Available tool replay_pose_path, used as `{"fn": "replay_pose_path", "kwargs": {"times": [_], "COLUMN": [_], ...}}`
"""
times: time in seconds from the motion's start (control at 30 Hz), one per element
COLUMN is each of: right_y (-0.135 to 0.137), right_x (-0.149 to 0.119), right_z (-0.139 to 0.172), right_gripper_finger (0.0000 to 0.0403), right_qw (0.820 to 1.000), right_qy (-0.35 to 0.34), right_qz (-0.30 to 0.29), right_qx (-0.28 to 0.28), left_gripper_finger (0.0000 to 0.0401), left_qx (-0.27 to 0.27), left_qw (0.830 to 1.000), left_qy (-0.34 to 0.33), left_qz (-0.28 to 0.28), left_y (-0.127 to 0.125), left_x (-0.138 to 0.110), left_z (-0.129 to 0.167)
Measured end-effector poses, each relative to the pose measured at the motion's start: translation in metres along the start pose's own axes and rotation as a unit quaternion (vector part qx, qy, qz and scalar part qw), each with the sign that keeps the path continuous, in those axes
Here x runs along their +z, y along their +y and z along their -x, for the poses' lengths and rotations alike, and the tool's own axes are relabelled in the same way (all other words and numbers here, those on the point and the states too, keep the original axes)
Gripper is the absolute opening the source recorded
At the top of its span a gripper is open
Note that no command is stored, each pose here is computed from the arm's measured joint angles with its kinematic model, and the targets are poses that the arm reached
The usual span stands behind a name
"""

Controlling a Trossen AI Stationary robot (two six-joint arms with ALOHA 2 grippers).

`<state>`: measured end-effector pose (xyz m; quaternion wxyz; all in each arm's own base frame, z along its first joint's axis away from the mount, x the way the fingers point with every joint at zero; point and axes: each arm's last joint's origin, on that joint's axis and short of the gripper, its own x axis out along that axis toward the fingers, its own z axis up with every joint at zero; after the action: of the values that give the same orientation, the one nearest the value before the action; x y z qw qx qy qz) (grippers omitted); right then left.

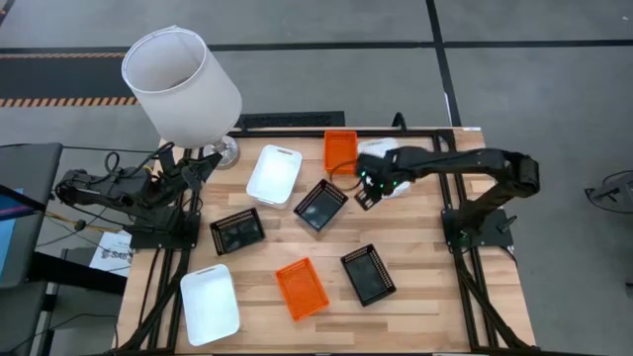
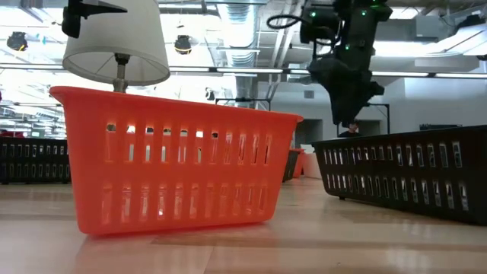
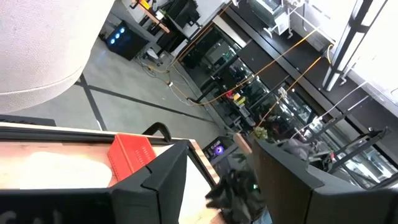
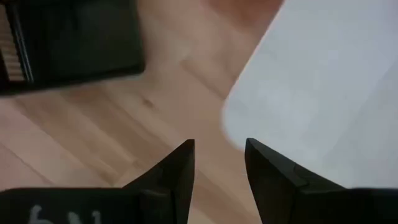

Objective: Stack baskets by color
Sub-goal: Stack the right white bin on the top white bin

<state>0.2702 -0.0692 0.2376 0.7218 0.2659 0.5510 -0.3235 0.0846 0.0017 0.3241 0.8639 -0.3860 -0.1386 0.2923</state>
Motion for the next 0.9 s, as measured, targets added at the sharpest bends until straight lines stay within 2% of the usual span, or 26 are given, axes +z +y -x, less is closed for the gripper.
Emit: {"fn": "replay_pose_path", "kwargs": {"times": [0.2, 0.33, 0.4, 0.5, 0.63, 0.73, 0.9], "right_y": [0.013, 0.016, 0.018, 0.02, 0.011, 0.001, -0.012], "right_x": [-0.015, -0.032, -0.036, -0.033, -0.019, -0.007, 0.006], "right_z": [-0.022, -0.022, -0.015, 0.0, 0.013, 0.013, -0.002], "right_gripper_finger": [0.0148, 0.0143, 0.0141, 0.0141, 0.0142, 0.0137, 0.0127], "right_qw": [0.995, 0.984, 0.986, 0.993, 0.997, 0.997, 0.997], "right_qy": [0.077, 0.133, 0.121, 0.054, -0.032, -0.051, -0.03], "right_qz": [0.035, 0.067, 0.079, 0.079, 0.046, 0.014, -0.003], "right_qx": [-0.051, -0.093, -0.088, -0.063, -0.053, -0.049, -0.071], "left_gripper_finger": [0.0171, 0.0171, 0.0171, 0.0171, 0.0171, 0.0171, 0.0171], "left_qx": [0.0, 0.0, 0.0, 0.0, 0.0, 0.0, 0.0], "left_qw": [1.0, 1.0, 1.0, 1.0, 1.0, 1.0, 1.0], "left_qy": [0.0, 0.0, 0.0, 0.0, 0.0, 0.0, 0.0], "left_qz": [0.0, 0.001, 0.0, 0.0, 0.0, 0.0, 0.001], "left_y": [0.0, 0.0, 0.0, 0.0, 0.0, 0.0, 0.0], "left_x": [0.0, 0.0, 0.0, 0.0, 0.0, 0.0, 0.0], "left_z": [0.0, 0.0, 0.0, 0.0, 0.0, 0.0, 0.0]}}
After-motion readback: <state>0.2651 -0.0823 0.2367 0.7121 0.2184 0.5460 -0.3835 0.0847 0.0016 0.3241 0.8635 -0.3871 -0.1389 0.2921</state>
